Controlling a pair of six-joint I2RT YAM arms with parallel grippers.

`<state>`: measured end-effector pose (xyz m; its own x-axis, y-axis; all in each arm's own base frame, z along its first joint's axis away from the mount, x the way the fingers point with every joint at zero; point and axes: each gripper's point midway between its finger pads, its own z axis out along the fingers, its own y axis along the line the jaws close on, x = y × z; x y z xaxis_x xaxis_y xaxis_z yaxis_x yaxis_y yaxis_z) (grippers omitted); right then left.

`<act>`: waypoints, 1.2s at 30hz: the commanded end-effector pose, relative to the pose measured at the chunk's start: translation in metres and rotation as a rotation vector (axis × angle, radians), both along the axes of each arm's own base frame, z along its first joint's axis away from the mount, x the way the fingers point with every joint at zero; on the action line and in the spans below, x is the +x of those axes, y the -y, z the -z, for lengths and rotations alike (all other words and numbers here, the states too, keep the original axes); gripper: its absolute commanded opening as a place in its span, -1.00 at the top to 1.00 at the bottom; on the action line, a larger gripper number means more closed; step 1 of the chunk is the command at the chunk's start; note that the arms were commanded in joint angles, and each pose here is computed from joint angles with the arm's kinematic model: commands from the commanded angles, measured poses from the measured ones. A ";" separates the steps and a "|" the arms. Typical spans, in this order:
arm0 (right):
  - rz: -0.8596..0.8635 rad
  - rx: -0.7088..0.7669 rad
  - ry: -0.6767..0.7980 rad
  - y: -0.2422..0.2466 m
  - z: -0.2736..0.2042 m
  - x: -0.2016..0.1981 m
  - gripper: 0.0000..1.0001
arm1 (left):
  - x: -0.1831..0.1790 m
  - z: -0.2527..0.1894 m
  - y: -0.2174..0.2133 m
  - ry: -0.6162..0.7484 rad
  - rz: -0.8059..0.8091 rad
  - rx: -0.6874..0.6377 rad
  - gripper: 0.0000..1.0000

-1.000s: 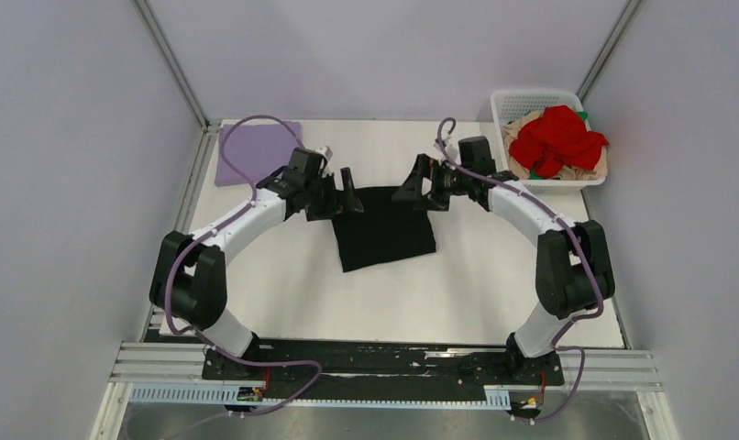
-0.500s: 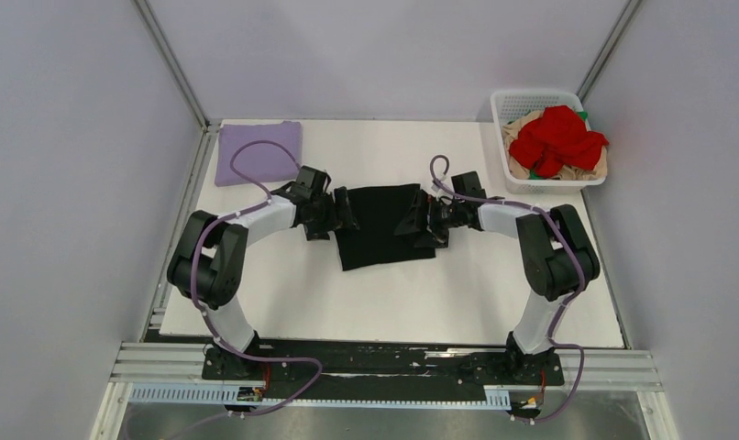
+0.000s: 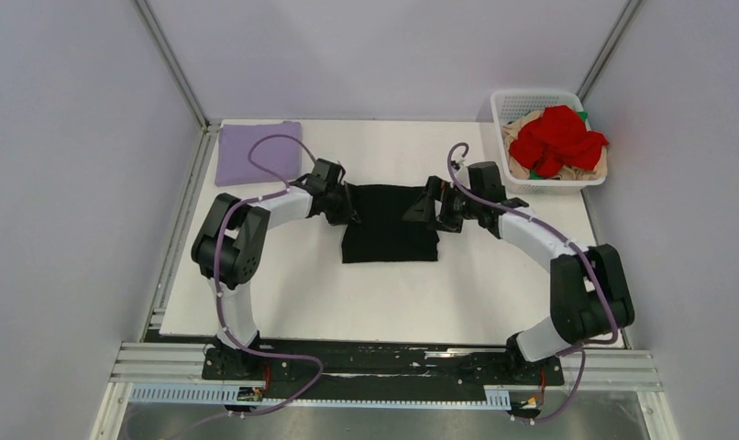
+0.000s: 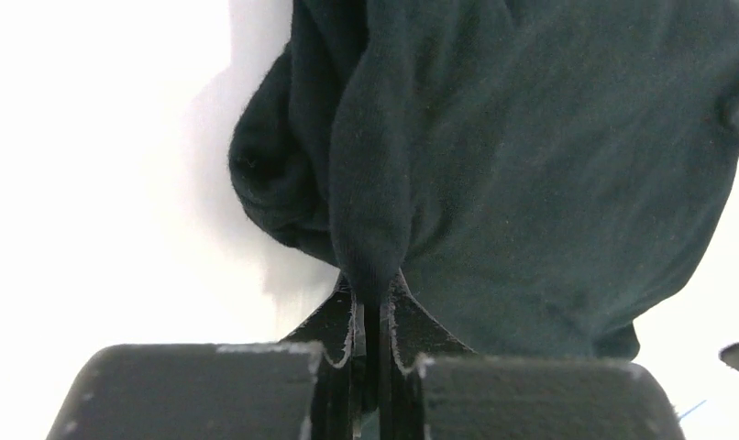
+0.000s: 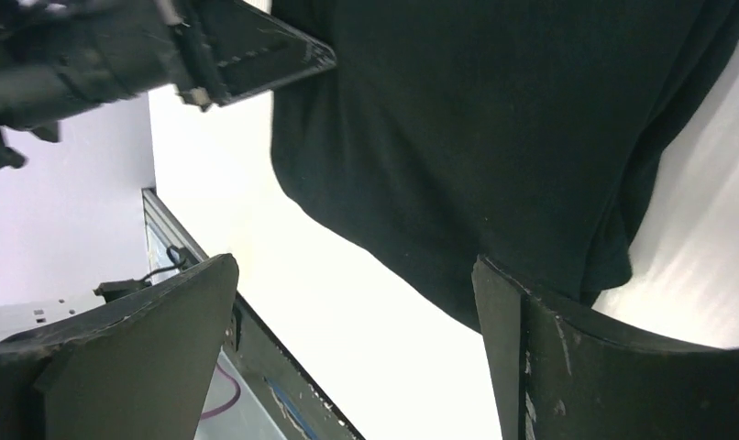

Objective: Fold and stack the t-shirts
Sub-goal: Put the neatly folded tshirt into the corner of the board with the left arm

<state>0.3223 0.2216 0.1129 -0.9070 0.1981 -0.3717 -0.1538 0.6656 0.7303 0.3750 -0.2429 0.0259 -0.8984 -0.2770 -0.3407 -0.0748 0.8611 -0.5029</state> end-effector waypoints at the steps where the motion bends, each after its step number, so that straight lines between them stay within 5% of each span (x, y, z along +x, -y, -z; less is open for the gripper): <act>1: 0.093 -0.032 0.187 0.022 -0.038 0.016 -1.00 | -0.002 0.019 -0.010 -0.037 0.019 0.160 1.00; 15: 0.497 -0.321 0.346 0.119 -0.055 0.029 -1.00 | 0.124 -0.111 -0.116 0.410 -0.065 0.830 1.00; 26: 0.567 -0.433 0.380 0.144 -0.052 0.032 -1.00 | 0.200 -0.183 -0.179 0.567 -0.051 1.075 1.00; 36: 0.553 -0.472 0.347 0.146 -0.037 0.036 -1.00 | 0.219 -0.246 -0.220 0.642 -0.141 1.085 1.00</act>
<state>0.3525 0.0819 0.1486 -0.5566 0.3538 -0.7517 0.1114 0.9284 0.3545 0.5824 -0.0387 0.2129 -0.5684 0.3339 -0.7520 -0.1233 0.8691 0.4790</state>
